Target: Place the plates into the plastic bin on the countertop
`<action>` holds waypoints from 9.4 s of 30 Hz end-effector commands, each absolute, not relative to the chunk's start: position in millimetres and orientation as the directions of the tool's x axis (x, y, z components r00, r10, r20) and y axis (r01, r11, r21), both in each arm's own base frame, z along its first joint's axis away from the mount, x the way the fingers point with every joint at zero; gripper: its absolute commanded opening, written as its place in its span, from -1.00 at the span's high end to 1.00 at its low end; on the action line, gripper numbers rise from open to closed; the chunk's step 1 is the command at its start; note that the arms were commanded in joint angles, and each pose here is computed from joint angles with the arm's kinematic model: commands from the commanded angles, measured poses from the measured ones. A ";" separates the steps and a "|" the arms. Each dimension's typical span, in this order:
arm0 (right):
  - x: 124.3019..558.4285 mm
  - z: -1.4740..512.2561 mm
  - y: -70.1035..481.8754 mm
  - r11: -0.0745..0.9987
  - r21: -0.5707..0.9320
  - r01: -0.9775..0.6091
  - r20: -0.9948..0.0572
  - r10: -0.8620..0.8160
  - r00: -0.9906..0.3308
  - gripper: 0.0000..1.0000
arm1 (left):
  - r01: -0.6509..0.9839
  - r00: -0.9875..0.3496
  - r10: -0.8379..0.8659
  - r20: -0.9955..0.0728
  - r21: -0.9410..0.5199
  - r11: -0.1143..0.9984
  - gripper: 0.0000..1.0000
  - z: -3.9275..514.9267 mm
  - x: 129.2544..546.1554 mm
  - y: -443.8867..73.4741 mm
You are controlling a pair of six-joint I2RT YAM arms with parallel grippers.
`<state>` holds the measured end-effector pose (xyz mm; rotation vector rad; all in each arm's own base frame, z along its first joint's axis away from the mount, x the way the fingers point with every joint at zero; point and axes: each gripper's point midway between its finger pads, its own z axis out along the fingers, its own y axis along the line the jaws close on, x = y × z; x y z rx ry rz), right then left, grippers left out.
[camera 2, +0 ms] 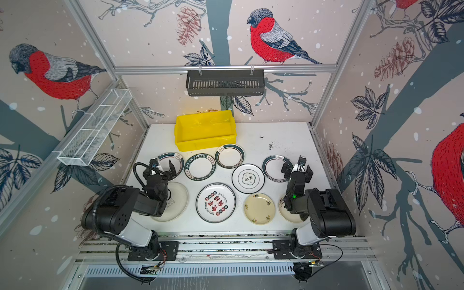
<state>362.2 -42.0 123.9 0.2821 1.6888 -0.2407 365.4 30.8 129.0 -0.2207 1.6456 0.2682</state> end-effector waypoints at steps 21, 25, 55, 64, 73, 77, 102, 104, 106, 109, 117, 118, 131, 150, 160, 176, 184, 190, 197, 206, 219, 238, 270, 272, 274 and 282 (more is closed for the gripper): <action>363.5 127.9 -41.3 0.948 0.020 0.319 -0.992 0.058 -0.110 -1.00 | -0.265 -0.079 -0.007 -0.997 0.014 0.964 -0.98 132.7 370.5 29.6; 365.8 126.7 -41.8 0.948 0.022 0.316 -0.991 0.062 -0.117 -1.00 | -0.257 -0.082 -0.011 -0.997 0.010 0.966 -0.97 131.8 370.7 29.6; 348.6 115.6 6.3 0.804 0.542 0.246 -0.508 0.547 -0.665 -0.99 | 0.282 -0.223 -0.148 -0.964 -0.209 0.936 -0.95 248.3 428.2 -168.4; 326.6 71.0 -3.5 0.770 0.529 0.357 -0.393 0.595 -0.701 -0.88 | 0.360 -0.265 -0.149 -0.953 -0.241 0.901 -0.95 246.7 431.6 -192.6; 332.0 62.4 -7.9 0.729 0.589 0.349 -0.379 0.630 -0.677 -0.29 | 0.357 -0.293 -0.145 -0.945 -0.248 0.901 -0.96 234.1 430.4 -193.7; 333.1 56.8 -6.2 0.712 0.614 0.341 -0.366 0.640 -0.676 -0.11 | 0.339 -0.302 -0.151 -0.941 -0.254 0.906 -0.96 231.7 427.9 -189.9; 337.0 31.2 -19.2 0.612 0.700 0.367 -0.317 0.727 -0.609 0.10 | 0.265 -0.304 -0.225 -0.926 -0.309 0.913 -0.96 234.1 418.1 -174.0; 337.0 28.7 -20.3 0.608 0.697 0.380 -0.309 0.732 -0.607 0.10 | 0.269 -0.306 -0.227 -0.925 -0.312 0.911 -0.95 234.0 418.2 -174.9; 337.0 26.9 -20.6 0.607 0.695 0.386 -0.303 0.734 -0.608 0.11 | 0.269 -0.308 -0.232 -0.923 -0.318 0.909 -0.96 233.3 418.2 -175.3; 337.6 25.0 -22.7 0.609 0.686 0.398 -0.302 0.736 -0.606 0.21 | 0.251 -0.312 -0.245 -0.918 -0.328 0.911 -0.96 231.2 418.7 -173.1; 340.3 20.8 -23.5 0.604 0.684 0.408 -0.288 0.738 -0.610 0.60 | 0.245 -0.317 -0.249 -0.915 -0.333 0.911 -0.96 229.1 419.2 -172.9; 340.7 20.9 -23.3 0.603 0.686 0.406 -0.288 0.738 -0.610 0.63 | 0.244 -0.316 -0.249 -0.915 -0.332 0.911 -0.96 229.0 419.5 -172.5; 349.1 45.8 -29.6 0.590 0.709 0.386 -0.334 0.763 -0.553 0.93 | 0.304 -0.337 -0.225 -0.914 -0.332 0.893 -0.96 226.1 419.2 -185.0; 354.9 139.9 -10.6 0.577 0.787 0.217 -0.458 0.783 -0.421 1.00 | 0.462 -0.447 -0.255 -0.857 -0.466 0.755 -0.95 218.9 426.8 -234.8; 366.6 173.0 38.9 0.599 0.796 0.092 -0.496 0.731 -0.467 1.00 | 0.531 -0.565 -0.293 -0.771 -0.612 0.585 -0.94 206.8 421.6 -278.7; 373.0 201.6 84.3 0.542 0.837 -0.075 -0.507 0.717 -0.478 1.00 | 0.560 -0.638 -0.220 -0.738 -0.641 0.525 -0.50 199.9 409.4 -343.0; 372.9 201.6 102.8 0.528 0.839 -0.127 -0.511 0.687 -0.517 1.00 | 0.590 -0.652 -0.233 -0.722 -0.675 0.443 -0.17 203.1 403.5 -356.9; 374.9 192.7 118.0 0.497 0.854 -0.151 -0.486 0.663 -0.570 1.00 | 0.582 -0.672 -0.231 -0.704 -0.694 0.424 0.00 197.0 403.4 -363.0; 376.0 186.6 129.6 0.476 0.863 -0.169 -0.472 0.644 -0.602 1.00 | 0.569 -0.689 -0.226 -0.689 -0.707 0.421 0.17 188.5 406.6 -368.2; 374.4 181.3 141.6 0.514 0.841 -0.171 -0.498 0.610 -0.617 0.31 | 0.565 -0.691 -0.216 -0.690 -0.701 0.435 1.00 187.1 411.9 -370.6; 371.2 192.8 117.3 0.683 0.717 -0.140 -0.639 0.564 -0.522 -0.98 | 0.495 -0.614 -0.316 -0.723 -0.665 0.560 1.00 214.6 462.2 -310.9; 363.9 184.7 92.5 0.769 0.635 -0.064 -0.695 0.533 -0.483 -0.99 | 0.172 -0.366 -0.467 -0.805 -0.551 0.816 1.00 218.3 559.2 -139.7; 362.2 175.8 60.6 0.814 0.581 0.003 -0.721 0.516 -0.463 -0.99 | 0.170 -0.606 -0.192 -0.772 -0.362 0.917 1.00 114.6 634.6 -173.9; 361.9 174.8 58.7 0.816 0.579 0.009 -0.720 0.516 -0.465 -0.99 | 0.167 -0.612 -0.176 -0.771 -0.344 0.924 1.00 109.3 634.4 -176.8; 361.3 173.0 57.4 0.816 0.578 0.016 -0.717 0.517 -0.468 -0.99 | 0.165 -0.623 -0.172 -0.763 -0.343 0.925 1.00 103.8 634.1 -179.3; 360.7 174.1 56.2 0.818 0.575 0.013 -0.720 0.514 -0.466 -1.00 | 0.146 -0.626 -0.175 -0.760 -0.335 0.931 0.21 97.5 637.1 -178.5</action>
